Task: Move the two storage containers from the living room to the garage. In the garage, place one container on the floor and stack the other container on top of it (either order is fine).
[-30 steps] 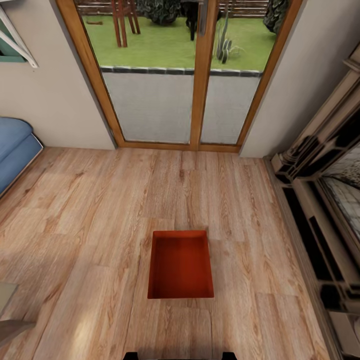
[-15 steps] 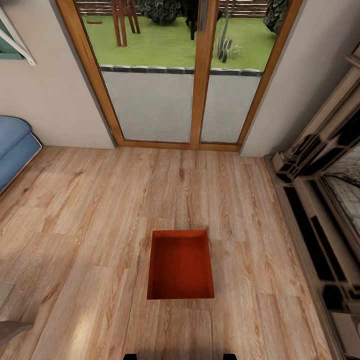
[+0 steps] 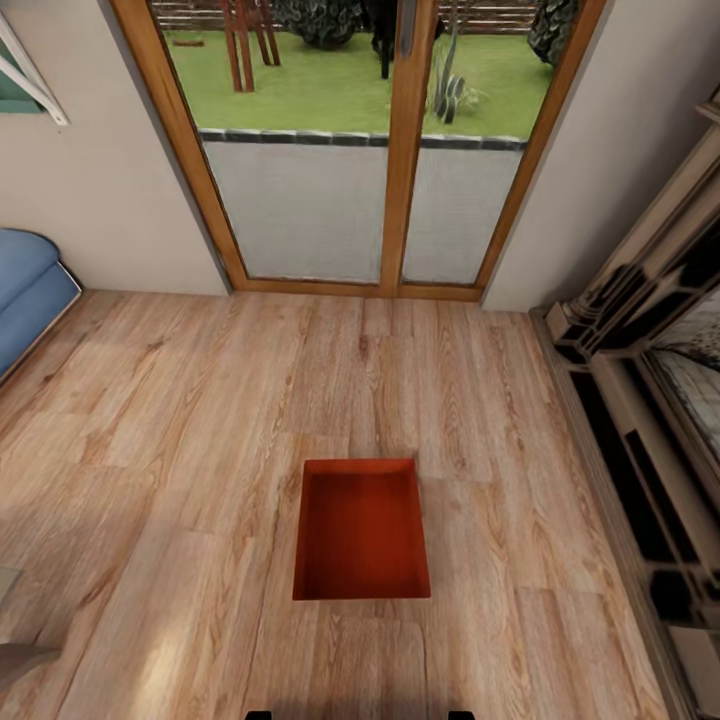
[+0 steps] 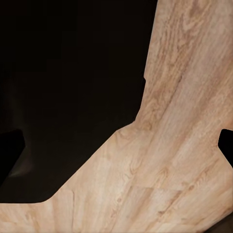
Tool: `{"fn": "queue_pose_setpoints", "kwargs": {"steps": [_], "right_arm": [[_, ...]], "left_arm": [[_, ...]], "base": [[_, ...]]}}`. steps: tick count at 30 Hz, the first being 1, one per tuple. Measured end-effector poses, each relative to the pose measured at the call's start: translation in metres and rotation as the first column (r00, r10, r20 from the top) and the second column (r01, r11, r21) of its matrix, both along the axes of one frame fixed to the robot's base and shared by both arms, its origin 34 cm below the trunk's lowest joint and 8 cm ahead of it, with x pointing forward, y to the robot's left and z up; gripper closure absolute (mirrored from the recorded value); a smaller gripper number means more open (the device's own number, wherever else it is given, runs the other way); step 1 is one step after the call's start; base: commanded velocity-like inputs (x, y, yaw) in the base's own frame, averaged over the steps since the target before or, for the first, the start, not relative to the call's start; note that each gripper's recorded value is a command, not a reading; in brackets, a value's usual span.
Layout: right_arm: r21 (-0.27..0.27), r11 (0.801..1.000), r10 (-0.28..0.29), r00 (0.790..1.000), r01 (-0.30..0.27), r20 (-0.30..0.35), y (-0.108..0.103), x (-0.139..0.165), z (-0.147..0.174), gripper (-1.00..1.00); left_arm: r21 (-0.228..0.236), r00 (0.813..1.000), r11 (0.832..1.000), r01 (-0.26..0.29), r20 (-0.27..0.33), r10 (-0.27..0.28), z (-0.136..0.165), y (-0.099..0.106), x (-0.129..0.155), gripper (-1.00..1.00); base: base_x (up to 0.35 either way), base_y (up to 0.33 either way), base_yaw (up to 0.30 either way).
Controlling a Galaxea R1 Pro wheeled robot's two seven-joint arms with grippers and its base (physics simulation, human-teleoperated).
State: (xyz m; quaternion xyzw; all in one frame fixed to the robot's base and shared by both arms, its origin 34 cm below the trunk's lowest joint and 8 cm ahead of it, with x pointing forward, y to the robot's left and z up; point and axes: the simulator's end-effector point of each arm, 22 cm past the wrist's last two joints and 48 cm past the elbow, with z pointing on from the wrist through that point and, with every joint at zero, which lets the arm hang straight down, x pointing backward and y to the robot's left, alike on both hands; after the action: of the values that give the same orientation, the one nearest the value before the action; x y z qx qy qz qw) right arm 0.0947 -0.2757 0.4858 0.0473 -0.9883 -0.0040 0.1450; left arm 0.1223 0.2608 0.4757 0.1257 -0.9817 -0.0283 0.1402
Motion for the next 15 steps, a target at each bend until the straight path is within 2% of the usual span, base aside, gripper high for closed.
{"fn": "queue_pose_setpoints", "kwargs": {"steps": [15], "right_arm": [[0.003, 1.000, 0.000, 1.000, 0.000, 0.003, 0.002, 0.002, -0.023, -1.00]], "left_arm": [[0.001, 1.000, 1.000, 0.000, 0.000, 0.000, -0.022, 0.000, 0.001, -1.00]], "base": [[0.000, 0.000, 0.000]]}}
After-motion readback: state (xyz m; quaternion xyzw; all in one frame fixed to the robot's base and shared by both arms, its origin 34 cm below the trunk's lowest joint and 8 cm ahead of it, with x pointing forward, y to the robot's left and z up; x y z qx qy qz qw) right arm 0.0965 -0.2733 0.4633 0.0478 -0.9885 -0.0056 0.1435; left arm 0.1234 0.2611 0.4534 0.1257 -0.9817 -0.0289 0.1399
